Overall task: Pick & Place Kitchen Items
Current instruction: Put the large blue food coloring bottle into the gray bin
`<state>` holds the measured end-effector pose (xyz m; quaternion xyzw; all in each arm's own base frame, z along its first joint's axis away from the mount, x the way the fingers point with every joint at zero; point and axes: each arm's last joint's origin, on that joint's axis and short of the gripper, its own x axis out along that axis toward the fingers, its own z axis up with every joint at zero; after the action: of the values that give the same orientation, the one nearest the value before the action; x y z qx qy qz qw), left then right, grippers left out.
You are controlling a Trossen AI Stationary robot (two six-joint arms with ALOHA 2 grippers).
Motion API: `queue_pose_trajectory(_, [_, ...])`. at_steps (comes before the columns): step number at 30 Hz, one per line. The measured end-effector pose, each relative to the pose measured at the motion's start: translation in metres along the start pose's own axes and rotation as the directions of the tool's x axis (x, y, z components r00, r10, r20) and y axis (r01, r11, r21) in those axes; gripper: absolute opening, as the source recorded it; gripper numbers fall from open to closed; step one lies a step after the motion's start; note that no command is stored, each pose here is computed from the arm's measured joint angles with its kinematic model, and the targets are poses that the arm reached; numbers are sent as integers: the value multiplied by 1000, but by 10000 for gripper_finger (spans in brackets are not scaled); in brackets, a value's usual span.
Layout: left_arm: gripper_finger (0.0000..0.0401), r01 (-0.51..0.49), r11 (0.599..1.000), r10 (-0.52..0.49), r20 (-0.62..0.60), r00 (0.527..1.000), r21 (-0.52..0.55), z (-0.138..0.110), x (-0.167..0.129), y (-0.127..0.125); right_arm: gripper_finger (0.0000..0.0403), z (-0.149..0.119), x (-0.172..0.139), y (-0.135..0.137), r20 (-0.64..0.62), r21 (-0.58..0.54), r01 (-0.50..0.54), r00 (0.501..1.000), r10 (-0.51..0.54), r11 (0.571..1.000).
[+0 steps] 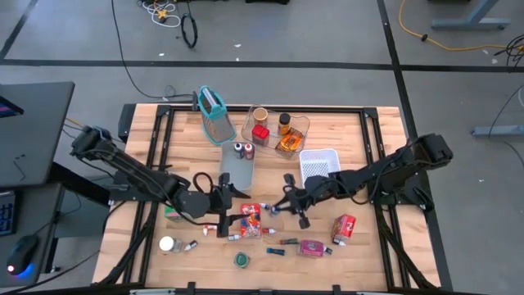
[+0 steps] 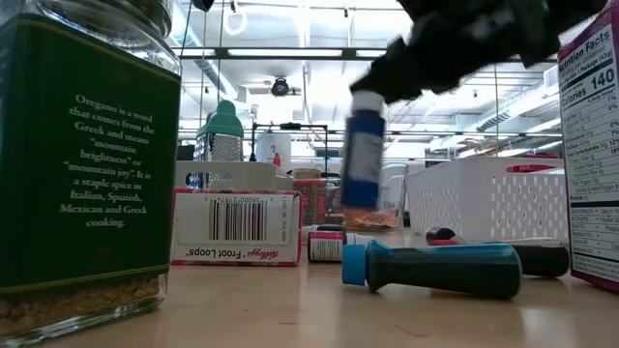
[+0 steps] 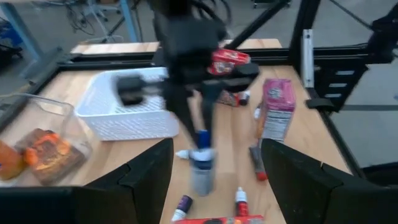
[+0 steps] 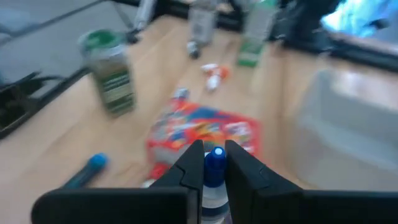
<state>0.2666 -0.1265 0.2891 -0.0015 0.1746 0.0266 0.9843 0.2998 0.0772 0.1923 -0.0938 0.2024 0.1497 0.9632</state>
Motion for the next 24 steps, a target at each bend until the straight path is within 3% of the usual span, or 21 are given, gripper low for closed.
queue_pose_trajectory(5, [254, -48, 999, 48, -31, 998, 16, -12, 19, -3, 40, 24, -1, -17, 38, -25, 112, 993, -111, 993])
queue_pose_trajectory(8, [254, -151, 988, 153, -54, 987, 37, -24, 36, -1, 40, 33, -1, -24, 56, -27, 135, 990, -133, 990])
queue_pose_trajectory(12, [254, -268, 963, 266, -65, 962, -32, -36, 55, 5, 41, 33, -2, -27, 49, -30, 141, 989, -139, 990])
queue_pose_trajectory(18, [254, -300, 947, 293, -76, 953, -118, -47, 79, 15, 44, 37, -2, -30, 90, -61, 153, 985, -147, 986])
queue_pose_trajectory(24, [254, -289, 946, 290, -13, 957, -145, -40, 87, 21, 45, 38, -2, -31, 101, -123, 156, 984, -144, 980])
